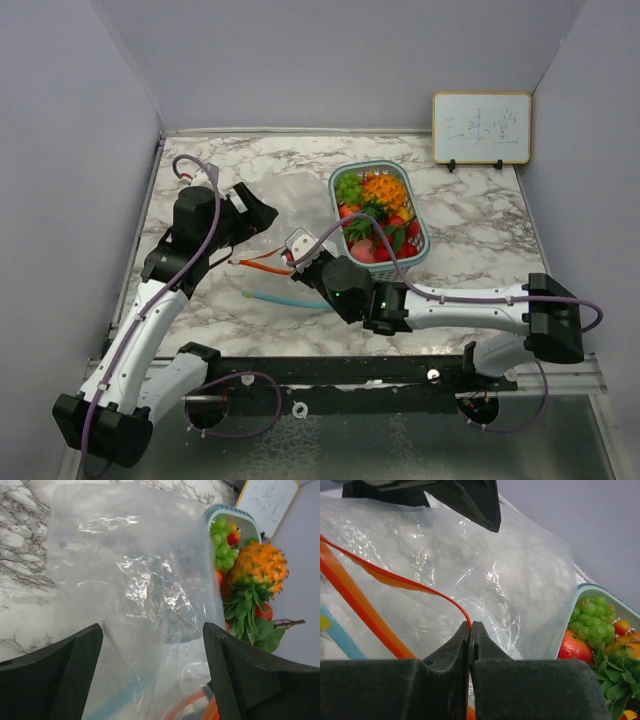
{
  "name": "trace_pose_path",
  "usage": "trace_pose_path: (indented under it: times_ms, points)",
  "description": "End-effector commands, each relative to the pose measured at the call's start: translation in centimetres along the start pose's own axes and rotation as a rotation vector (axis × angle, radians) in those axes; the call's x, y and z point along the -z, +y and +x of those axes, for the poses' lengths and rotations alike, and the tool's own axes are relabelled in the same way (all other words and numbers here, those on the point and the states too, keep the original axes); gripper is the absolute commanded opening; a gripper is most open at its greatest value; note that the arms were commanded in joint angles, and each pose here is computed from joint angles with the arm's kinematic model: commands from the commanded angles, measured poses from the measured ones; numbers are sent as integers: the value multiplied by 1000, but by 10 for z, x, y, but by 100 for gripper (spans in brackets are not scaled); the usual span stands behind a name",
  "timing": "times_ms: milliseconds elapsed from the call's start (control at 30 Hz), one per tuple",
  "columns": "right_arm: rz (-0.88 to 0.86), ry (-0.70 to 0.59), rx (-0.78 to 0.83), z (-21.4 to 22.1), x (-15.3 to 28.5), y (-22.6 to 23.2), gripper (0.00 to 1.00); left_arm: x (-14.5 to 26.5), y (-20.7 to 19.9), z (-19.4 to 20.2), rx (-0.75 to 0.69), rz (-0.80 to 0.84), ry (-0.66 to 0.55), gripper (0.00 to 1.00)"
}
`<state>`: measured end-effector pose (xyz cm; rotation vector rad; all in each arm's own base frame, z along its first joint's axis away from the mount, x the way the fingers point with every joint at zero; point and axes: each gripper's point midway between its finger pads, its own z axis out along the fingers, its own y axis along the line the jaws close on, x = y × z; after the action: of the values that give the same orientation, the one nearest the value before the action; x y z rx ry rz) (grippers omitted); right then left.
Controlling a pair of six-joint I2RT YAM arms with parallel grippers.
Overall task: Place the food in the zip-top bag and seal the zipper
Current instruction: Pick up the zipper food storage bag at the center of the board, then open the zipper of the food storage bag.
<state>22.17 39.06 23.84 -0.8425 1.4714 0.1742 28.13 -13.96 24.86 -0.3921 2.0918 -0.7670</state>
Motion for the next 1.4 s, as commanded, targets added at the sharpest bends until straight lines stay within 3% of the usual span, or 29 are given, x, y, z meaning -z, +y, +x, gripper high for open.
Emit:
trace_pose_path:
  times_ms: [0,133,267,500,700,767,833,867,1367]
  points:
    - [-45,-18,-177,-31,4,-11,1,21,-8,-18,-112,33,-91,98]
    - [-79,-3,-262,-34,3,-19,1,44,-18,-31,-194,85,-186,99]
    - [-127,-1,-338,-47,4,-20,1,63,-41,-30,-250,249,-245,99]
    - [-97,8,-438,-66,-1,-29,1,68,-47,-1,-196,380,-186,78]
    - [-51,6,-480,-69,-10,-35,1,71,-35,16,-145,371,-159,74]
    - [-48,6,-486,-70,-13,-34,1,71,-30,17,-135,354,-164,79]
    - [-28,15,-481,-68,-16,-36,1,75,-30,13,-138,351,-186,96]
    - [-12,21,-478,-66,-18,-38,1,79,-32,10,-147,355,-207,99]
    - [37,37,-533,-57,-42,-64,1,132,-48,-24,-255,374,-406,99]
